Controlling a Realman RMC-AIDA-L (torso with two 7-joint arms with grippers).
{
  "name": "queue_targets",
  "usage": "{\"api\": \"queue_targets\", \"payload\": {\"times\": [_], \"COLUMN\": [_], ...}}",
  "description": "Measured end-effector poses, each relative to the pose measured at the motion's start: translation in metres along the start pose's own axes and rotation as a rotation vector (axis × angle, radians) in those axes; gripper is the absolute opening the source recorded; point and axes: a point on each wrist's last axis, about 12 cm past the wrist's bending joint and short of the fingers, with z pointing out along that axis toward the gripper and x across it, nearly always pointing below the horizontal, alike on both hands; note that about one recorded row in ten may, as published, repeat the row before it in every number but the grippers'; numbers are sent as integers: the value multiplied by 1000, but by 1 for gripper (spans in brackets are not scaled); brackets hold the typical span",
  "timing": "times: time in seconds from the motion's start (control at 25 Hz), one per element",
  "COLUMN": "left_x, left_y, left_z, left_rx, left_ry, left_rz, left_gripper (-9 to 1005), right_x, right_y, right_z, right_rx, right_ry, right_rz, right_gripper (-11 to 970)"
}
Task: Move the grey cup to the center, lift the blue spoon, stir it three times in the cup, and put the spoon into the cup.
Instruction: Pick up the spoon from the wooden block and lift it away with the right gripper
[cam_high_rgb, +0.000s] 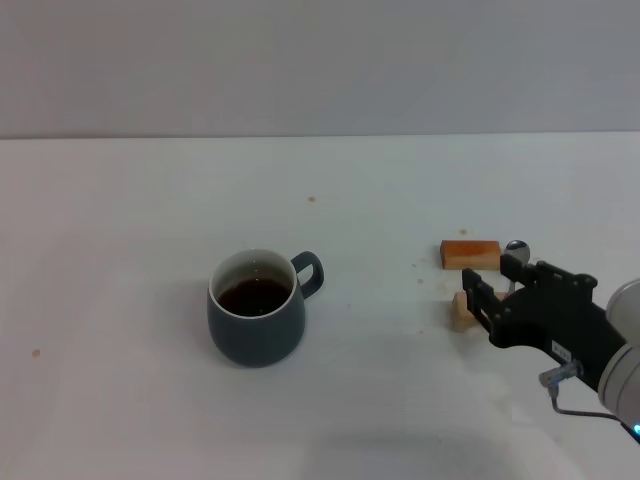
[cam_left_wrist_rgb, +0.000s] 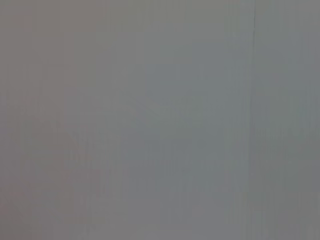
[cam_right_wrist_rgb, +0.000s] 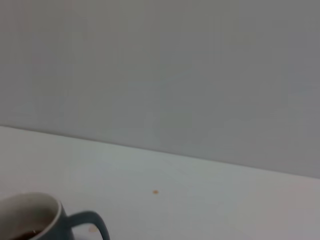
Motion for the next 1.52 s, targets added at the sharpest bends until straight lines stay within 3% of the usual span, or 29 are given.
{"api": "queue_targets", "payload": {"times": [0.32, 0.56, 0.8, 1.08, 1.28, 1.52], "left_x": [-1, 0, -1, -3, -8, -14], "left_y": [2, 3, 4, 6, 10, 17], "left_z": [0, 0, 0, 2, 8, 14], "left_rx": [-1, -2, -2, 1, 17, 39], "left_ry": [1, 3, 3, -1, -8, -5], "left_rz": [4, 7, 8, 14, 19, 15], "left_gripper": [-2, -2, -2, -2, -2, -2], "right_x": [-13, -10, -13, -11, -2, -4], "right_y": [3, -5, -25, -34, -34, -25], "right_z": [-6, -10, -15, -13, -7, 5], "right_rx": [-46, -20, 50, 87, 93, 36], "right_ry": [32, 57, 37, 0, -70, -60], "right_rz": [-20, 30, 171, 325, 483, 512], "right_gripper": [435, 494, 493, 494, 494, 494]}}
